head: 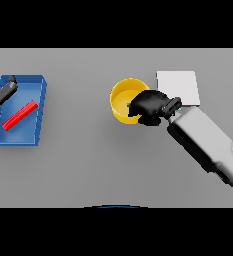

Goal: Pick up the red beaker and tilt it to pour out 1 green nut into yellow bowl. Pick up the yellow bowl and place it on the metallic measuring scale.

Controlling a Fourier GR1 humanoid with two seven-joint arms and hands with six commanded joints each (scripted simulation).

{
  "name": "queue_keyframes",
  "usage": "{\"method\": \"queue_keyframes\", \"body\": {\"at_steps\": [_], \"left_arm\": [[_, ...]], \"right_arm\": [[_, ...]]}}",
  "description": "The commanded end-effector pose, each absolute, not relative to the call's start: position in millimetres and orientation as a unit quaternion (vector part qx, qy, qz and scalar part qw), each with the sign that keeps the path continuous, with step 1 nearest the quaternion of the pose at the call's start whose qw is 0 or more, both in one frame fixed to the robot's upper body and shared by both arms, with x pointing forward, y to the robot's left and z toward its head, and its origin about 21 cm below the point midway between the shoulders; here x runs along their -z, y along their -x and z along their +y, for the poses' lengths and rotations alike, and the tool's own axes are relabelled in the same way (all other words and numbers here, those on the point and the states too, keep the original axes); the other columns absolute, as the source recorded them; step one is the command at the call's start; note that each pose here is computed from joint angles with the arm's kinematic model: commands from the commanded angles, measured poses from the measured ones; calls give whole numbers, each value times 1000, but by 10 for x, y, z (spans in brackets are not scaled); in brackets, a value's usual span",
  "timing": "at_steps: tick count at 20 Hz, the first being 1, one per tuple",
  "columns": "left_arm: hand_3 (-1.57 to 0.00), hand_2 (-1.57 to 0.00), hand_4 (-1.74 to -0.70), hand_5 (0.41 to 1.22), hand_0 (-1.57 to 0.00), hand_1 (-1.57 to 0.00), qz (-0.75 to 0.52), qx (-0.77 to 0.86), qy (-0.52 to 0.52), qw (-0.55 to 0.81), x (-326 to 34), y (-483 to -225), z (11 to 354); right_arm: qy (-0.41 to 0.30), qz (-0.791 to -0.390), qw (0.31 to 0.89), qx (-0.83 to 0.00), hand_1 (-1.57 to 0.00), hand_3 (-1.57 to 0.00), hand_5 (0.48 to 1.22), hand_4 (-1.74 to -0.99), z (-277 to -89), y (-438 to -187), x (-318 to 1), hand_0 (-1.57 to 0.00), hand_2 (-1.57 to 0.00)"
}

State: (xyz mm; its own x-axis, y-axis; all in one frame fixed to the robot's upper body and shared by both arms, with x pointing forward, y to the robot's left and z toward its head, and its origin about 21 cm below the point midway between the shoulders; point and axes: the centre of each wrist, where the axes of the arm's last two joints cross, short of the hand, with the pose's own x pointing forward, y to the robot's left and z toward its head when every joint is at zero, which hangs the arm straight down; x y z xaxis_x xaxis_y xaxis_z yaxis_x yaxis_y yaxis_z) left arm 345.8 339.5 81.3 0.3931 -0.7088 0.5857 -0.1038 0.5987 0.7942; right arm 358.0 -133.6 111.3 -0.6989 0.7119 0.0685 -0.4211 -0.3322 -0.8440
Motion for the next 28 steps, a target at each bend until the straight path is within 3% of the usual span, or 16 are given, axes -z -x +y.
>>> {"method": "queue_keyframes", "body": {"at_steps": [1,4,7,15,20,24,28], "left_arm": [[1,1,-737,697,1,1,-511,208,-397,734,-816,-3465,3379],[1,1,-746,697,1,1,-513,206,-393,735,-773,-3434,3394],[1,1,-742,704,1,1,-509,209,-400,733,-841,-3438,3386],[1,1,-737,699,1,1,-505,203,-397,739,-862,-3408,3383],[1,1,-725,685,1,1,-503,204,-398,740,-842,-3396,3424],[1,1,-724,682,1,1,-502,206,-401,738,-864,-3415,3402],[1,1,-725,676,1,1,-500,205,-402,739,-842,-3390,3435]], "right_arm": [[164,-461,357,-796,-1567,-1260,1220,-1739,-1359,-3603,-1145,-1567,-1436],[169,-471,366,-785,-1569,-1376,1220,-1740,-1470,-3693,-1230,-1569,-1439],[193,-472,388,-768,-1570,-1283,1220,-1741,-1614,-3773,-1328,-1570,-1482],[266,-479,434,-715,-1571,-1186,1221,-1741,-2220,-4084,-1405,-1571,-1508],[288,-468,463,-695,-1571,-1230,1221,-1741,-2535,-4189,-1193,-1571,-1478],[296,-457,487,-683,-1571,-1351,1221,-1741,-2637,-4254,-1033,-1571,-1407],[284,-455,500,-680,-1571,-1331,1221,-1741,-2682,-4270,-838,-1571,-1379]]}}
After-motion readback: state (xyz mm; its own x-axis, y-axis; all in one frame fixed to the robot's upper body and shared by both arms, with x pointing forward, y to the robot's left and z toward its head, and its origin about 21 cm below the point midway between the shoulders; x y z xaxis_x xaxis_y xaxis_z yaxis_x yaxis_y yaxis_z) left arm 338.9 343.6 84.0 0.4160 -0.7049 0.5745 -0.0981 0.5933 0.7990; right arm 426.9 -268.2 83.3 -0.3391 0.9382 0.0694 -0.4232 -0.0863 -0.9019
